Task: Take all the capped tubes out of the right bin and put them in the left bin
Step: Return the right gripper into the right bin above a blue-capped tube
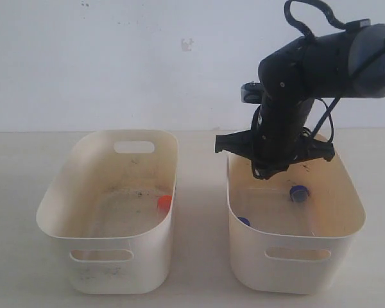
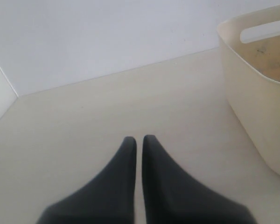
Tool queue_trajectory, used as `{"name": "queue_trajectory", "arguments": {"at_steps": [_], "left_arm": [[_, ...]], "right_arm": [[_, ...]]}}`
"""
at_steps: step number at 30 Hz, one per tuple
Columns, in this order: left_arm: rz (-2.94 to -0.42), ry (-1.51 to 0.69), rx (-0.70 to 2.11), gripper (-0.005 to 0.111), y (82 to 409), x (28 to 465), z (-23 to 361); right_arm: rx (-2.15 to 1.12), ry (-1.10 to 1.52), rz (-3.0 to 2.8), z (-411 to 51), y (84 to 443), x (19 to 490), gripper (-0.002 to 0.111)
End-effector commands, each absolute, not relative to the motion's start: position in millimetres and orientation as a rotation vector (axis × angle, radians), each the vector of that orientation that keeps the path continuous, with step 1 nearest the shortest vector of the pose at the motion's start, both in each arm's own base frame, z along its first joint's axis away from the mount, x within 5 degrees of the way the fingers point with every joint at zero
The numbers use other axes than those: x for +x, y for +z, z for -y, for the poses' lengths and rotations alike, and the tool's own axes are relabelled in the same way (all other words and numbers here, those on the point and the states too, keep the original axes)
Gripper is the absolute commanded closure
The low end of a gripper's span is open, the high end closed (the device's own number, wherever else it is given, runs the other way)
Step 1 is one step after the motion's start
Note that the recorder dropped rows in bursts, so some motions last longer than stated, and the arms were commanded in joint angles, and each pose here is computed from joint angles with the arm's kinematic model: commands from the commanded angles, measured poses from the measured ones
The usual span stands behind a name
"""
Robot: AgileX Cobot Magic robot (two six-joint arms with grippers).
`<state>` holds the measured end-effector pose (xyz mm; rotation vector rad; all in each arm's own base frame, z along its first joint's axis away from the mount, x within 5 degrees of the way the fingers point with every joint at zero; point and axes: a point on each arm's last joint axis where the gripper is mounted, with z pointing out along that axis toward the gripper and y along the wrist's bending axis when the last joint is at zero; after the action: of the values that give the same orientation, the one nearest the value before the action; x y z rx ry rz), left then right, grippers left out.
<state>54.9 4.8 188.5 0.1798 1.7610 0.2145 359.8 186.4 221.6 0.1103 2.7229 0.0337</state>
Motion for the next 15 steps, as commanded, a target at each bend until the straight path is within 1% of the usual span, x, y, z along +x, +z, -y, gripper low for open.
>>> {"name": "queue_trajectory", "arguments": {"at_steps": [1,7,11,15], "left_arm": [[-1.755,0.215,0.184,0.103,188,55,-5],[-1.755,0.215,0.184,0.103,188,55,-5],[-1.755,0.215,0.184,0.103,188,55,-5],[-1.755,0.215,0.184,0.103,188,55,-5]], "right_arm": [[0.115,-0.001,-2.724,-174,222,363,0.108],[0.159,-0.007,-2.720,-162,220,369,0.108],[0.203,-0.038,-2.750,-151,212,374,0.108],[0.205,-0.055,-2.774,-151,201,376,0.108]]}}
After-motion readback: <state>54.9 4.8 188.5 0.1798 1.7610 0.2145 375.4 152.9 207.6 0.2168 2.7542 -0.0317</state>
